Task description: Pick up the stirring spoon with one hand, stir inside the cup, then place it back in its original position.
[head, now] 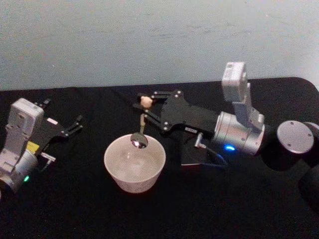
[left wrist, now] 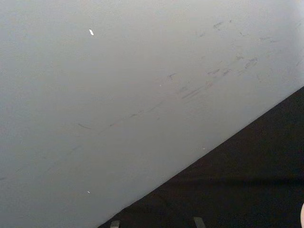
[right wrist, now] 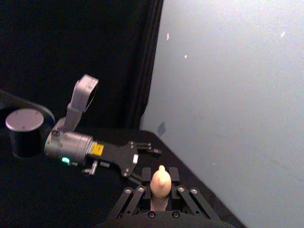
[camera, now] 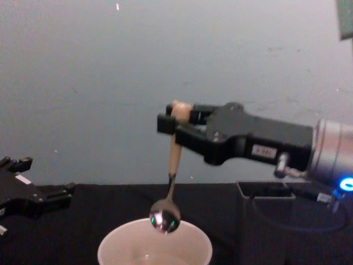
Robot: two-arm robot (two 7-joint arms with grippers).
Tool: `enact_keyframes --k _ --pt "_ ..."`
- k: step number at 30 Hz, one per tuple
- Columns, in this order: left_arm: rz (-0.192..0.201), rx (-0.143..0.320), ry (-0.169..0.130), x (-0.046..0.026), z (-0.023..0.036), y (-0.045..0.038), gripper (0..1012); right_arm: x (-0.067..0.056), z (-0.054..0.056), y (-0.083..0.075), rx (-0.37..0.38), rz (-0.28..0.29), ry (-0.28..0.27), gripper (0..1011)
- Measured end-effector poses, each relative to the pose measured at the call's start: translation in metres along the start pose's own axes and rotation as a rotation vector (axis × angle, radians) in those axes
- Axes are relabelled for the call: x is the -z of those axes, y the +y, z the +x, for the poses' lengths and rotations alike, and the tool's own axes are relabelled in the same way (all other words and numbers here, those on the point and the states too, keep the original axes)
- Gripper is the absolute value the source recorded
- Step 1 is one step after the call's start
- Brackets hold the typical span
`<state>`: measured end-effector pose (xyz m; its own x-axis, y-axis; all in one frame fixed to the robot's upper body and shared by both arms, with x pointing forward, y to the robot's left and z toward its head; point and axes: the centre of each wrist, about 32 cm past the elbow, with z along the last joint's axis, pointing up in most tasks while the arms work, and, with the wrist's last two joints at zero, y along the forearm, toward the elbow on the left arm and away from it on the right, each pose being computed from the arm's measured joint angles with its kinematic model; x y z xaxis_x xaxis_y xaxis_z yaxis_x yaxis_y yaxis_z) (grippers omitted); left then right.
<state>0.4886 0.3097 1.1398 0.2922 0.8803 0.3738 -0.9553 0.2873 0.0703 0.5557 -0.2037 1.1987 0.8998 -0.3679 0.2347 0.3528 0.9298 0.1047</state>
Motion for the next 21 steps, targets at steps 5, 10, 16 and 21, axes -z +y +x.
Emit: enact_keyframes --k 5,10,16,21 --pt "0.0 0.0 0.0 0.0 0.0 0.0 1001 0.014 0.0 0.009 -0.028 -0.029 0.007 213" --pt "0.0 0.0 0.0 0.0 0.0 0.0 1002 0.023 -0.001 0.014 -0.04 -0.048 0.012 213" --pt "0.0 0.0 0.0 0.0 0.0 0.0 1001 0.033 -0.003 0.02 -0.043 -0.074 0.009 213" --pt "0.0 0.0 0.0 0.0 0.0 0.0 1001 0.038 -0.005 0.022 -0.041 -0.086 0.012 213"
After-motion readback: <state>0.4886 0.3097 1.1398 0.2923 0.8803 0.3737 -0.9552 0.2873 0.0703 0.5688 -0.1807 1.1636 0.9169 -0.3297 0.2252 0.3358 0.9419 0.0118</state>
